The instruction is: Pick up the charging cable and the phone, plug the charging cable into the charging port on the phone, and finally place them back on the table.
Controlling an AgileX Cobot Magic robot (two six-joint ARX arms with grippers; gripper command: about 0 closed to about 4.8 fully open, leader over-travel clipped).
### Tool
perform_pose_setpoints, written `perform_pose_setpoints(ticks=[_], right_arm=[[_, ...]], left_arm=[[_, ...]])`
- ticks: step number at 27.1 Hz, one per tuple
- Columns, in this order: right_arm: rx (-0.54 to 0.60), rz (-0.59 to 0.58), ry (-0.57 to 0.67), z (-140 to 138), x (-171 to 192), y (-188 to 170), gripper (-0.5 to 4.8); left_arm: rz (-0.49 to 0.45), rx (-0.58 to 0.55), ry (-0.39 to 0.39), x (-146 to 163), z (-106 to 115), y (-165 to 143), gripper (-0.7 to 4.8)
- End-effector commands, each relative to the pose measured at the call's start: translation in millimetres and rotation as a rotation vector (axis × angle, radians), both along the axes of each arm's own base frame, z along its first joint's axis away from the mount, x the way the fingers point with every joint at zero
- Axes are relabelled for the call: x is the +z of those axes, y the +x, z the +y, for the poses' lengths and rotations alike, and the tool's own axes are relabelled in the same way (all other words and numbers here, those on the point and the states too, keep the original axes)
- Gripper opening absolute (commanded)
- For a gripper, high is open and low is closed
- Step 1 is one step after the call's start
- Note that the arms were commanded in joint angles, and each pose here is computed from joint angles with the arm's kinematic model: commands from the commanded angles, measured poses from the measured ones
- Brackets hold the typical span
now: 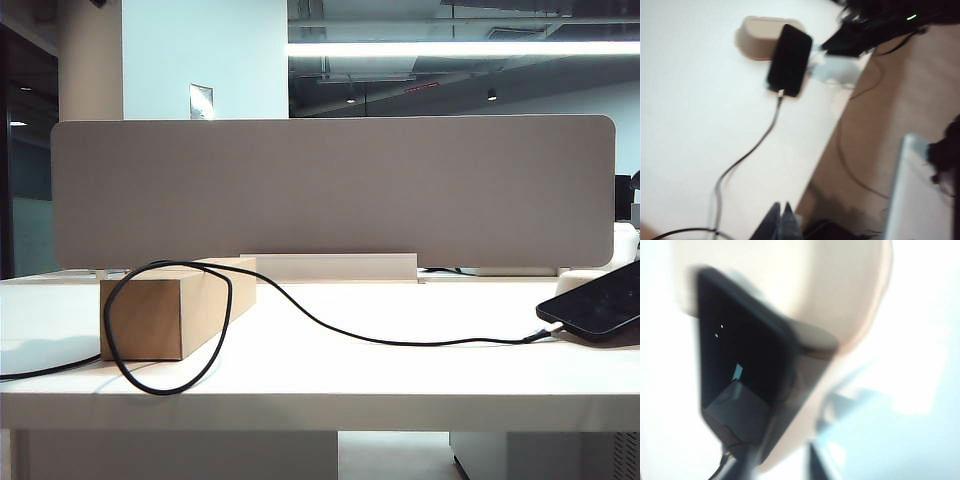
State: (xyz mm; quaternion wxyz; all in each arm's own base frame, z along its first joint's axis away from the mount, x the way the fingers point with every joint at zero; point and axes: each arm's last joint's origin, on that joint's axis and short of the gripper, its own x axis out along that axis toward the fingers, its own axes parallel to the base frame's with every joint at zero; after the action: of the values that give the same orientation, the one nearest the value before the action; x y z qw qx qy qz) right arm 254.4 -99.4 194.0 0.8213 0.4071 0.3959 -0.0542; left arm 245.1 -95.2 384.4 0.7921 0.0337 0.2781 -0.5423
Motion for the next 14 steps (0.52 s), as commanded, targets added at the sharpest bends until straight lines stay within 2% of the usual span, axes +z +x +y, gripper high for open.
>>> perform_pose_setpoints(ticks=[1,3,7,14], right_arm=[[0.093,-0.11,-0.149,2,25,-12,0.22],[0.111,-0.163,-0.191,5,38,-19,-0.07],[0.147,-0.271,-0.236,19,61,-28,-0.07],[0.329,-0.461,-0.322,65,98,-51,-0.07]], left_arm=[[-0.048,0.037,0.055,3,2,-3,-0.06],[-0.048,0.039,0.058,3,2,-3,-0.06],[-0.05,0.039,0.058,4,3,-4,-0.06],[-0.07,0.028,0.063,7,4,-9,-0.06]])
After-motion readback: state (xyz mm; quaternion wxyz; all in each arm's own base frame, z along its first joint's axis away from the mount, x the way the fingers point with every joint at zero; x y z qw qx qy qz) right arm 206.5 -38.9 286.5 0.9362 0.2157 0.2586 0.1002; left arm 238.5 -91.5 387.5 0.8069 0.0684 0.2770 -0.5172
